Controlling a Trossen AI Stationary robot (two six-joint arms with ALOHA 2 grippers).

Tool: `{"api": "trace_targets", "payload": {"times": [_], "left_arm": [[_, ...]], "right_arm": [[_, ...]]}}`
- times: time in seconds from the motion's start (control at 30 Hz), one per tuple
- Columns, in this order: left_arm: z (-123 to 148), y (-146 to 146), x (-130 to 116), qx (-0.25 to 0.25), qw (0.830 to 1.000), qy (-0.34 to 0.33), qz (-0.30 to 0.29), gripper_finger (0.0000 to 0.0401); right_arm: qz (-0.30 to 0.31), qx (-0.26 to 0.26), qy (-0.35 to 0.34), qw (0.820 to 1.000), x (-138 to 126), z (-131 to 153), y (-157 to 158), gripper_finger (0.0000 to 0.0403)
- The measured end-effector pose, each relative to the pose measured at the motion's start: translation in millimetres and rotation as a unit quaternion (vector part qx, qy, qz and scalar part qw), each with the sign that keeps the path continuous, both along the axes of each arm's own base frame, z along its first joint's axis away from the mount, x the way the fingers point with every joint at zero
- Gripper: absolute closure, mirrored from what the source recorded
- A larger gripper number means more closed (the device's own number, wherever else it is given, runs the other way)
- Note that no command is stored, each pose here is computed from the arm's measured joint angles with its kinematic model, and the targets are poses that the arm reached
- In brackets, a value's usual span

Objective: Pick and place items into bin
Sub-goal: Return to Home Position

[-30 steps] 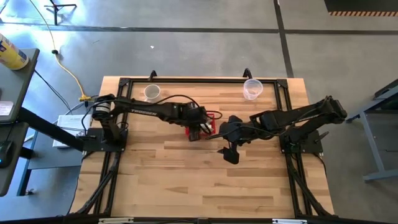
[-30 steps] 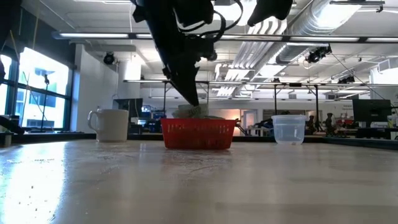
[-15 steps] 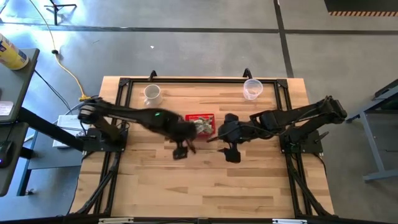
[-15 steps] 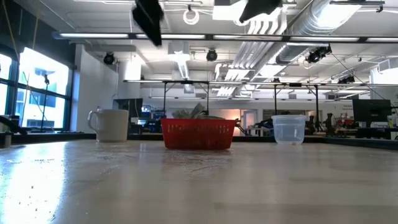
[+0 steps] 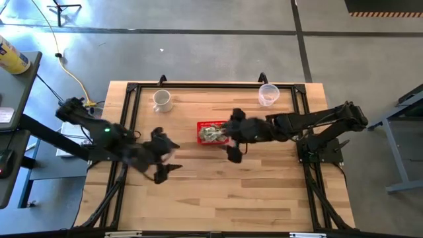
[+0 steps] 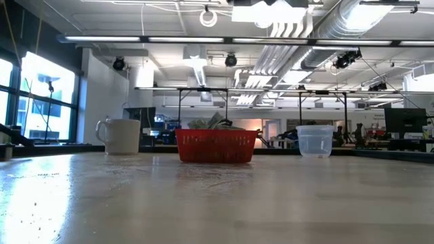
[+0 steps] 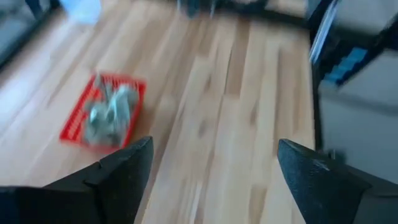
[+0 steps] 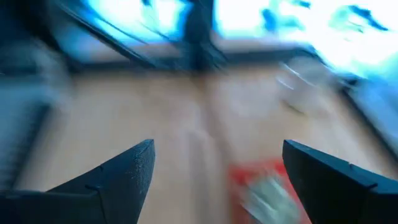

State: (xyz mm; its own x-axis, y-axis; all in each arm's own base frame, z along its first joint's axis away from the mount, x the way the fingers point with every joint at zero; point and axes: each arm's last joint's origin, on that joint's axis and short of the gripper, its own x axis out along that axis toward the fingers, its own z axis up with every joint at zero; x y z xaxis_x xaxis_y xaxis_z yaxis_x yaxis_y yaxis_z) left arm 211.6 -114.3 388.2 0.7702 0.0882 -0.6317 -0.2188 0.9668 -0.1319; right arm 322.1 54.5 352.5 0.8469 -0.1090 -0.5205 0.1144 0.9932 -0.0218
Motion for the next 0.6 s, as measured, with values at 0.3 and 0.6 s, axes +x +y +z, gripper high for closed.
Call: {"api": "trace_targets", "payload": {"times": [0.3, 0.6], "left_arm": [[-63, 34, 1, -0.064, 0.96, -0.246, -0.114, 0.0023], [-90, 119, -37, -0.094, 0.959, -0.247, -0.106, 0.0027]], "right_arm": [[0.048, 0.165, 0.112, 0.979, -22, -34, 4, 0.0061], [0.002, 0.214, -0.199, 0.956, -123, -25, -43, 0.0061]]}}
